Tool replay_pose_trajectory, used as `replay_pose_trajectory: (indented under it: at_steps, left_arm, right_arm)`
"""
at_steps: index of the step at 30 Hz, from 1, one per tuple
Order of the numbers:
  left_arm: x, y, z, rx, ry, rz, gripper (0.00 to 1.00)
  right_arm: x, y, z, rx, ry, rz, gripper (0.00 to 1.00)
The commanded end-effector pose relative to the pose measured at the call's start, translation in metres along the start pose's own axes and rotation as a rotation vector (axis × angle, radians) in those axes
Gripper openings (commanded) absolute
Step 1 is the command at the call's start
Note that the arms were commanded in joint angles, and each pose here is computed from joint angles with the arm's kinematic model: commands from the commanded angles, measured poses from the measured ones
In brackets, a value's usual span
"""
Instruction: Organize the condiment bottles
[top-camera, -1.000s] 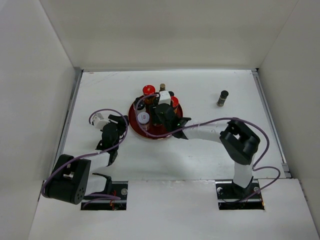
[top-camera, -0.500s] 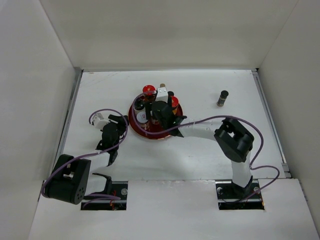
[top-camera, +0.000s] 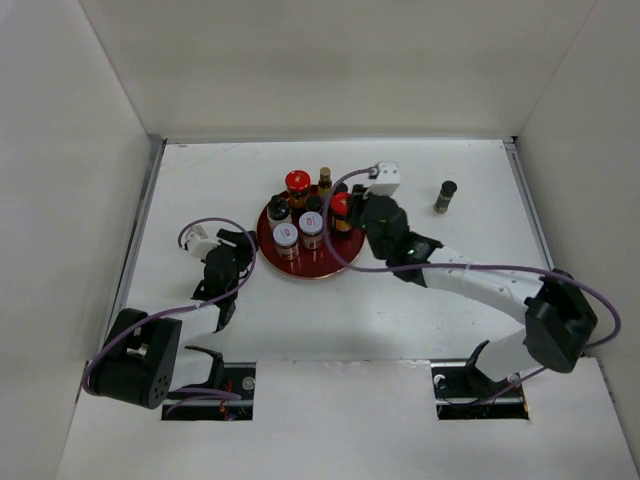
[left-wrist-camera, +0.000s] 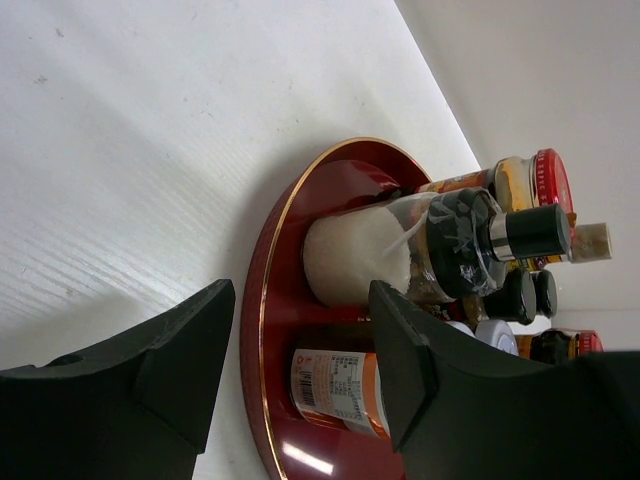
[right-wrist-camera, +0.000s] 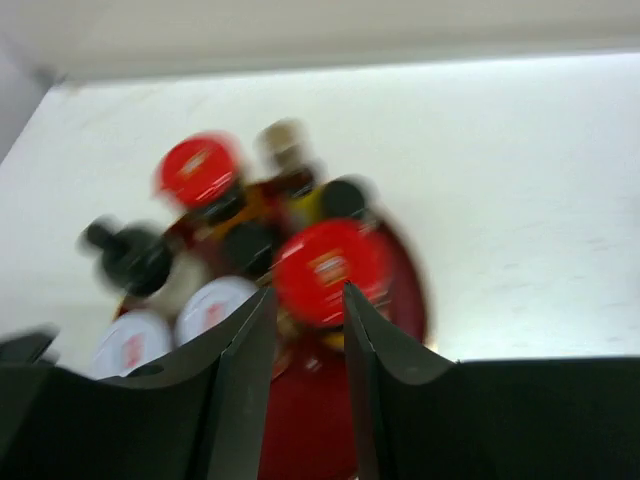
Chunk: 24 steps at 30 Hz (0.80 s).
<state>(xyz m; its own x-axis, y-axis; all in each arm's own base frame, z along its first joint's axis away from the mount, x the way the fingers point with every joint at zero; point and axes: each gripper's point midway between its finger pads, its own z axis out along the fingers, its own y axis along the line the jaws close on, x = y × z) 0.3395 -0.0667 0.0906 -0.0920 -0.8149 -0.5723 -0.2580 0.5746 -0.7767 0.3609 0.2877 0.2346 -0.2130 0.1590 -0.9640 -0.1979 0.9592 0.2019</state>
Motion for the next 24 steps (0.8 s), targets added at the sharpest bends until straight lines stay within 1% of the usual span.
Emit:
replay_pose_trajectory:
  at_steps: [1, 2, 3, 4, 6, 7, 8, 9, 10, 13, 16, 19, 21, 24]
  left_arm:
    - [-0.011, -0.022, 0.000, 0.067, -0.041, -0.014, 0.54]
    - [-0.011, -0.022, 0.000, 0.067, -0.041, -0.013, 0.54]
    - [-0.012, -0.020, 0.000, 0.064, -0.043, -0.014, 0.54]
    - [-0.013, -0.019, 0.000, 0.061, -0.043, -0.021, 0.54]
    - [-0.014, -0.020, -0.001, 0.066, -0.047, -0.016, 0.54]
    - [-0.013, -0.022, -0.001, 0.069, -0.046, -0.016, 0.54]
    - [-0.011, -0.021, 0.000, 0.065, -0.042, -0.013, 0.54]
    - [-0.010, -0.019, 0.001, 0.060, -0.037, -0.013, 0.54]
    - [-0.011, -0.018, 0.001, 0.057, -0.036, -0.020, 0.54]
    - [-0.012, -0.020, 0.000, 0.063, -0.040, -0.014, 0.54]
    - [-0.012, -0.019, 0.001, 0.061, -0.039, -0.018, 0.54]
    - [-0.013, -0.018, 0.000, 0.061, -0.040, -0.019, 0.54]
    - [-0.010, -0.020, 0.001, 0.063, -0.035, -0.015, 0.54]
    - [-0.009, -0.018, 0.002, 0.061, -0.029, -0.026, 0.54]
  right_arm:
    - [-0.029, -0.082, 0.007, 0.189, -0.067, 0.047, 0.39]
    - [-0.031, -0.110, 0.010, 0.254, -0.070, 0.054, 0.41]
    - [-0.033, -0.136, 0.013, 0.311, -0.074, 0.060, 0.47]
    - [-0.034, -0.162, 0.017, 0.372, -0.074, 0.060, 0.55]
    - [-0.035, -0.206, 0.026, 0.473, -0.055, 0.047, 0.75]
    - [-0.032, -0.226, 0.031, 0.524, -0.036, 0.034, 0.83]
    - [-0.030, -0.242, 0.037, 0.562, -0.013, 0.023, 0.88]
    - [-0.028, -0.255, 0.042, 0.589, 0.011, 0.018, 0.91]
    - [-0.027, -0.267, 0.047, 0.615, 0.024, 0.015, 0.93]
    - [-0.021, -0.290, 0.060, 0.655, 0.060, 0.019, 0.93]
    - [-0.009, -0.299, 0.074, 0.633, 0.114, 0.035, 0.92]
    - [0.001, -0.312, 0.082, 0.638, 0.141, 0.053, 0.89]
    - [0.010, -0.315, 0.087, 0.621, 0.164, 0.062, 0.86]
    - [0.018, -0.318, 0.094, 0.607, 0.179, 0.089, 0.77]
